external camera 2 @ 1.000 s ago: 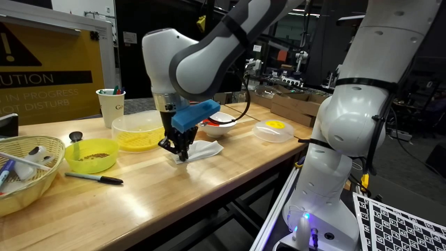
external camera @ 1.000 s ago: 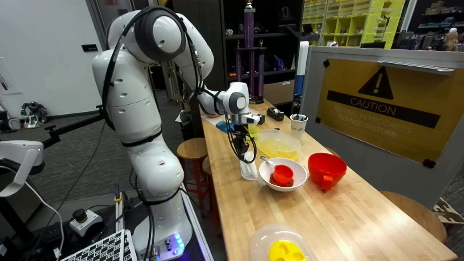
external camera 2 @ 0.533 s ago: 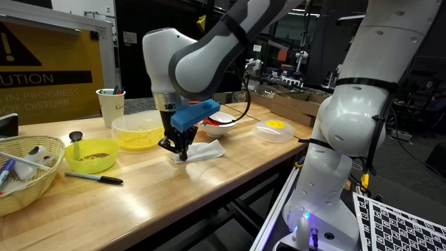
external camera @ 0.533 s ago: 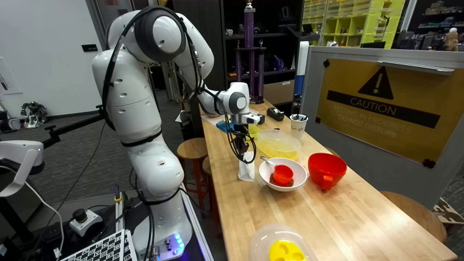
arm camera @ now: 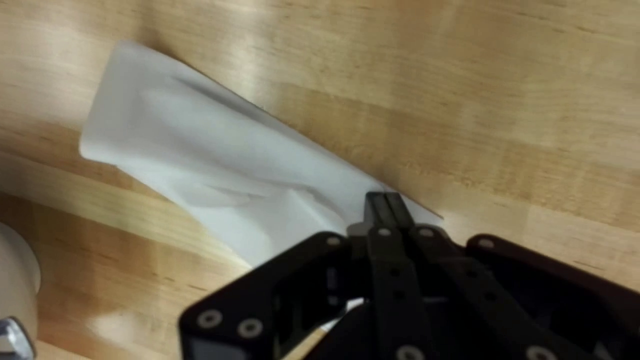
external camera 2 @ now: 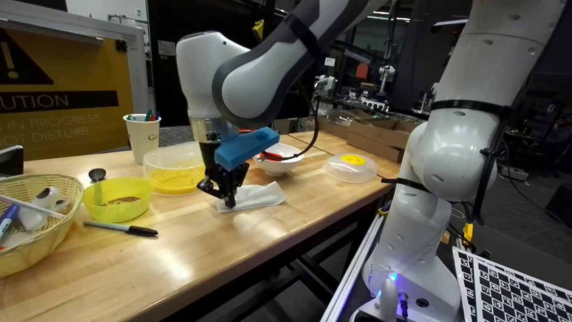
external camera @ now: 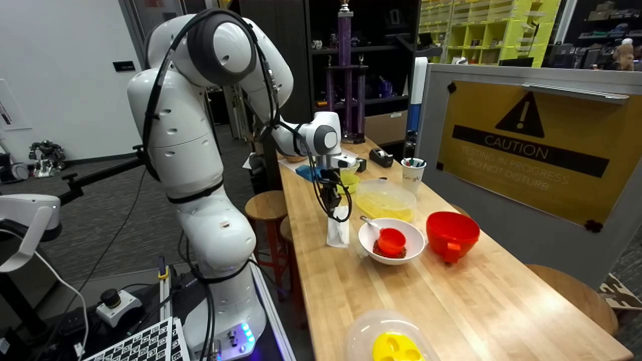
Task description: Use the towel to wipe the table
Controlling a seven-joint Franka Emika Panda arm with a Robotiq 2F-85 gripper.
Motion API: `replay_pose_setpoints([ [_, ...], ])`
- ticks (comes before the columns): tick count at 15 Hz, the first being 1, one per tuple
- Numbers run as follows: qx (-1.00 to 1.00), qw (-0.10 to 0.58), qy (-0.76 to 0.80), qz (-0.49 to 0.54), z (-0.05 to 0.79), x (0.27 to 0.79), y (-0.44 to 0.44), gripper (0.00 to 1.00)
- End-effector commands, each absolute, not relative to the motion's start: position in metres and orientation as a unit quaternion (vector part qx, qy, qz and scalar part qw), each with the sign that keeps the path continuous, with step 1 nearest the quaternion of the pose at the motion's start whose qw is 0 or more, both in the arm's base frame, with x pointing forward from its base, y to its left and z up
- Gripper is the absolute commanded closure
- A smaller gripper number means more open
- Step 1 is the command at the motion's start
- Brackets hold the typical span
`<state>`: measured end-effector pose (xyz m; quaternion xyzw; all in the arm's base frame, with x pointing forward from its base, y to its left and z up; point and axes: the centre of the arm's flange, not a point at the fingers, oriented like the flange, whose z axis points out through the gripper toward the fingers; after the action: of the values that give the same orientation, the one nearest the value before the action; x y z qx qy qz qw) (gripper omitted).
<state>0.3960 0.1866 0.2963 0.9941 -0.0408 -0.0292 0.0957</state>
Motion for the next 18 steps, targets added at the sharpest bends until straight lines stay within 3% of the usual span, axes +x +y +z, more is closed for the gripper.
replay_pose_setpoints([
  [1, 0.995, 0.094, -0.021, -0.023, 0.303, 0.391, 0.204, 1.0],
  [18, 0.992, 0.11, 0.067, 0.01, 0.323, 0.374, 0.28, 1.0],
])
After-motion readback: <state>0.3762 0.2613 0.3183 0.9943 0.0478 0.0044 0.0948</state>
